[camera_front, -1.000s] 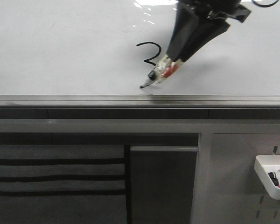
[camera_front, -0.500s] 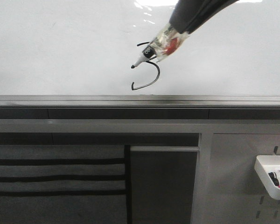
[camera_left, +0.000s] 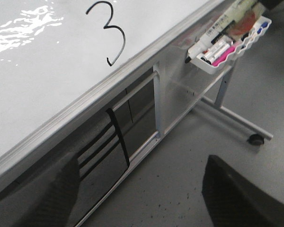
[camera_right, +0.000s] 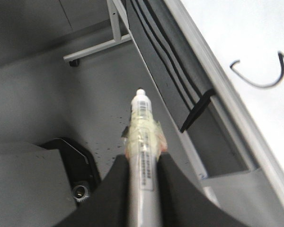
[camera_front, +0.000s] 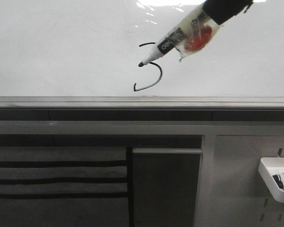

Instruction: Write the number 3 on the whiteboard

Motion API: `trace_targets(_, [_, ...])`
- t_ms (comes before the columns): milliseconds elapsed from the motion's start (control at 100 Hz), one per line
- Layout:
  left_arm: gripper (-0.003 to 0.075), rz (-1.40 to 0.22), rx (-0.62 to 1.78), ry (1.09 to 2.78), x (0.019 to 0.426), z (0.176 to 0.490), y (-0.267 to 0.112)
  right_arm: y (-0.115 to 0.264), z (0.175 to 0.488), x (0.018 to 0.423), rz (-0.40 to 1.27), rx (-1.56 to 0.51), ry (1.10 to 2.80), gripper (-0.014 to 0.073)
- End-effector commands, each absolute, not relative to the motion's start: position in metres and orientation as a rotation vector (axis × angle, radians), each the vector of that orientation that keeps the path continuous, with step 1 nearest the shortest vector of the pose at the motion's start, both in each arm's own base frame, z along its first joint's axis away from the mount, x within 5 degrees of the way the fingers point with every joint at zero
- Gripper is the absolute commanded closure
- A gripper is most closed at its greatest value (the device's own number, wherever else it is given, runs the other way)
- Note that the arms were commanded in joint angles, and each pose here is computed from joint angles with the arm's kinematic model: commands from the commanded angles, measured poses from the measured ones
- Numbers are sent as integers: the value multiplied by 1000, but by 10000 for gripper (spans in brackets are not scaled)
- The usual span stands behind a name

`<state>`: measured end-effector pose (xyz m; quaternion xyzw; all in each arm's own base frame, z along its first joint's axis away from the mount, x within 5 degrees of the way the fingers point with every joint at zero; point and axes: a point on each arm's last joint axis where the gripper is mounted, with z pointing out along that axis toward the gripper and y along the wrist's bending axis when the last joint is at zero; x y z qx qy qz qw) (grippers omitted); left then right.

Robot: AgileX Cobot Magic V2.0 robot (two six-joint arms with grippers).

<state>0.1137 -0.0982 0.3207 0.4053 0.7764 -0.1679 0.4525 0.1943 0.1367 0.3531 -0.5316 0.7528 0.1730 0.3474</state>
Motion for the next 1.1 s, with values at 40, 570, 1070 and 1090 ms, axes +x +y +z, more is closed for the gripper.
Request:
trace_targets(40, [218,-403,1159,1815,129,334,-119,144,368,187,389,-1510,1719,600])
trace_targets(570, [225,-434,1563,1648,170,336,-216,160,372,180,314,-1633,1510,600])
trace_targets(1070, [594,-408,1536,1613,176,336,-219,160,372,180,314,-1631,1509,600])
trace_targets(1090, [606,-408,1536,1613,176,336,-219,160,372,180,314,-1631,1509,600])
